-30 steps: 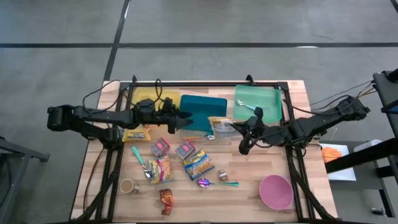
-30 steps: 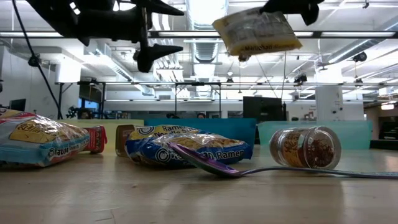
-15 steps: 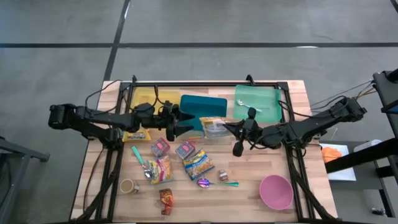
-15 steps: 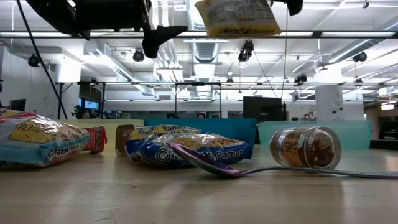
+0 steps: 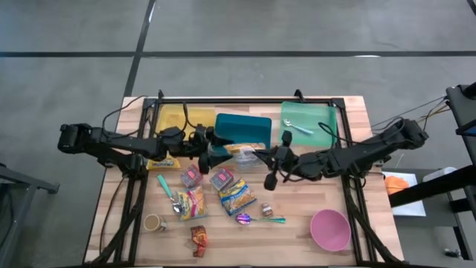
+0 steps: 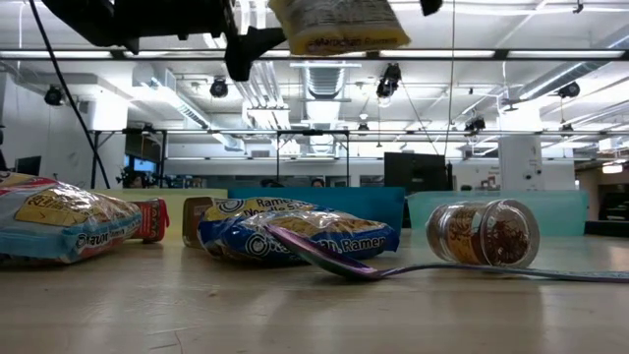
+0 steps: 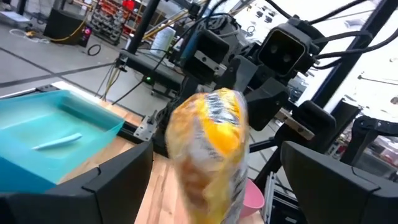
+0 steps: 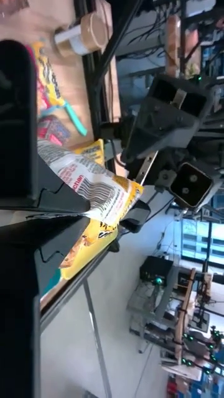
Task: Pick & Place Food Item
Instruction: Put the right yellow noodle pack into the yellow bin
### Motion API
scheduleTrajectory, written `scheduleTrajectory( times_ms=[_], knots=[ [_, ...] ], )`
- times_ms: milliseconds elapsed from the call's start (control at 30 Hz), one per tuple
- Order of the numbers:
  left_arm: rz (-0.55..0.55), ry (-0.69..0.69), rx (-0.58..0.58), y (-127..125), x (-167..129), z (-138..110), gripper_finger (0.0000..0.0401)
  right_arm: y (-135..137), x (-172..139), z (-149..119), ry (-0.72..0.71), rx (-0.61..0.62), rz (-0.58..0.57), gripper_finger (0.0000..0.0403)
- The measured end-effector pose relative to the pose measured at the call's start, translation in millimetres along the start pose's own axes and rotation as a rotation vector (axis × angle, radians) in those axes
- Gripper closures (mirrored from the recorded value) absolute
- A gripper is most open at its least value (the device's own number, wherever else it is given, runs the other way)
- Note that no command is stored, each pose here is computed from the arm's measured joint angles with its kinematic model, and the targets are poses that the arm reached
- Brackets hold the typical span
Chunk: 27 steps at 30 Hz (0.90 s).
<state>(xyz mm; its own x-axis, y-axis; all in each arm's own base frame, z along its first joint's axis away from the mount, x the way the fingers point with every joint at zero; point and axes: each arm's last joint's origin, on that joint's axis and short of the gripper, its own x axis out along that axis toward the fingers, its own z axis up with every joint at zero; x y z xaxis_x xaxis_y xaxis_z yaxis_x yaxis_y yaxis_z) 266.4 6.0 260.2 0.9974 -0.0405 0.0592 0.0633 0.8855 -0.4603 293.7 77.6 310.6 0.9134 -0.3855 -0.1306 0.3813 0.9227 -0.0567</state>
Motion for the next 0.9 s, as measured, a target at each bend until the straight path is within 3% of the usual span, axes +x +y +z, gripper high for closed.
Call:
scheduleTrajectory(
  times_ms=[500, 667, 900],
  knots=[
    [-0.021, 0.047, 0.011, -7, 0, -8, 0.0054, 32, 39, 20, 0.029, -0.118, 0.007, 0.0391],
    [-0.051, 0.067, 0.01, -9, 0, -10, 0.0105, 33, 40, 18, 0.031, -0.118, 0.01, 0.0391],
    [-0.068, 0.074, 0.006, -11, 0, -11, 0.0207, 35, 40, 18, 0.025, -0.108, 0.079, 0.0391]
  ],
)
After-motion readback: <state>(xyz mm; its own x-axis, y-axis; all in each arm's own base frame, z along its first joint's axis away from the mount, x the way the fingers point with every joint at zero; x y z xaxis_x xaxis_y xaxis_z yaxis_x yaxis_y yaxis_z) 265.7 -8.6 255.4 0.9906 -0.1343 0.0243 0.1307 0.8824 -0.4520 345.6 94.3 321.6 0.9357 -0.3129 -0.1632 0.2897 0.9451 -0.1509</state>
